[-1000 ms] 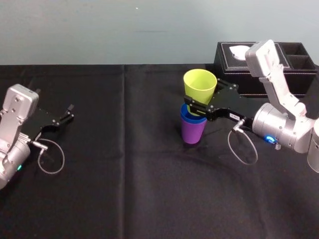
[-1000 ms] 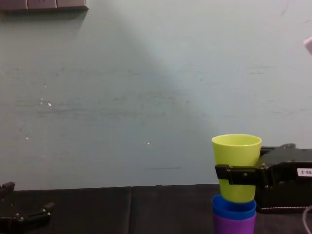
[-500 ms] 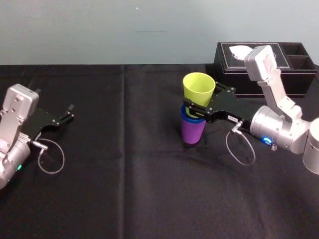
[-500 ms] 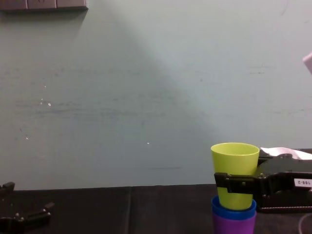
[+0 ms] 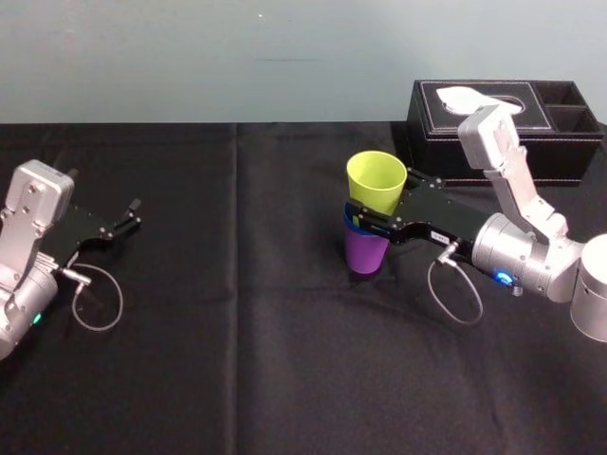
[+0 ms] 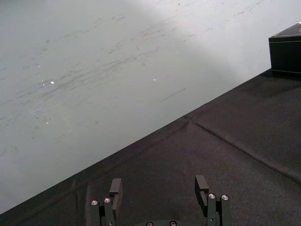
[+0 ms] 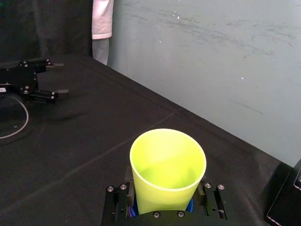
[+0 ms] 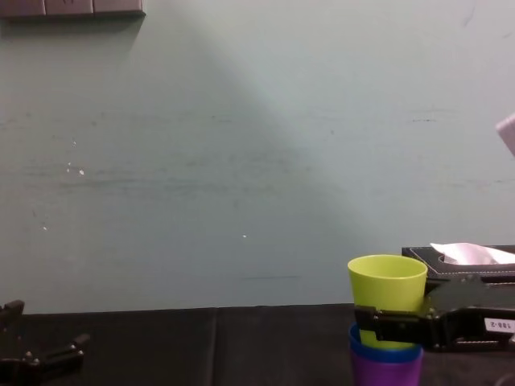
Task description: Stack the three plastic cups sequentially using one hand.
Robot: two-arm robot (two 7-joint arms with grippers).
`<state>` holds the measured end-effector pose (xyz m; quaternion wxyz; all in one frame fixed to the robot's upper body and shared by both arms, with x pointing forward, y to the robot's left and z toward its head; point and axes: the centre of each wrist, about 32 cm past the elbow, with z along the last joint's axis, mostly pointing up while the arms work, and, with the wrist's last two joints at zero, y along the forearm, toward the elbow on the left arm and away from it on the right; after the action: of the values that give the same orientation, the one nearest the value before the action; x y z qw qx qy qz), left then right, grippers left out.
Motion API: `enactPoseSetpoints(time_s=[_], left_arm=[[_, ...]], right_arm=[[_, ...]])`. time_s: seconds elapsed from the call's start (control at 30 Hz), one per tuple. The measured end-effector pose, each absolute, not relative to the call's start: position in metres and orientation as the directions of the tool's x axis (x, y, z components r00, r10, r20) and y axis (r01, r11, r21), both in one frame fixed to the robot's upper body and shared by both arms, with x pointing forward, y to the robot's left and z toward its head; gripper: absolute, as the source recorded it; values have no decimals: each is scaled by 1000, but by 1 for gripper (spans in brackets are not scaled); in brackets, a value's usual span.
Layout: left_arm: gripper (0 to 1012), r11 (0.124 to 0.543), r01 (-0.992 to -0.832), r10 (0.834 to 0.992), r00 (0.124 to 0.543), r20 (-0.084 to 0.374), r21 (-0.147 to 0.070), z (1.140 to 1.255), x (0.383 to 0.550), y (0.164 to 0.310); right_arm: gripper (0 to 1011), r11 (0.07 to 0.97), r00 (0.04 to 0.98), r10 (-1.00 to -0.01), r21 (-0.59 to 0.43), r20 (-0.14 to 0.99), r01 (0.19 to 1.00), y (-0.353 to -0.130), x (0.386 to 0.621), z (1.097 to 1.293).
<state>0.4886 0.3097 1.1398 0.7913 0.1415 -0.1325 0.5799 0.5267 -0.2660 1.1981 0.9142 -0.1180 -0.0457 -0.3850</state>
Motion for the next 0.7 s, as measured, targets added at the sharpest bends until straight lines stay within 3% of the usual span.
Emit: enactPoseSetpoints(time_s=[0.7], left_arm=[[1011, 287, -955, 880, 292, 374, 70, 1140, 489, 310]], right_arm=[[731, 676, 700, -692, -181, 174, 714, -266, 526, 1198]])
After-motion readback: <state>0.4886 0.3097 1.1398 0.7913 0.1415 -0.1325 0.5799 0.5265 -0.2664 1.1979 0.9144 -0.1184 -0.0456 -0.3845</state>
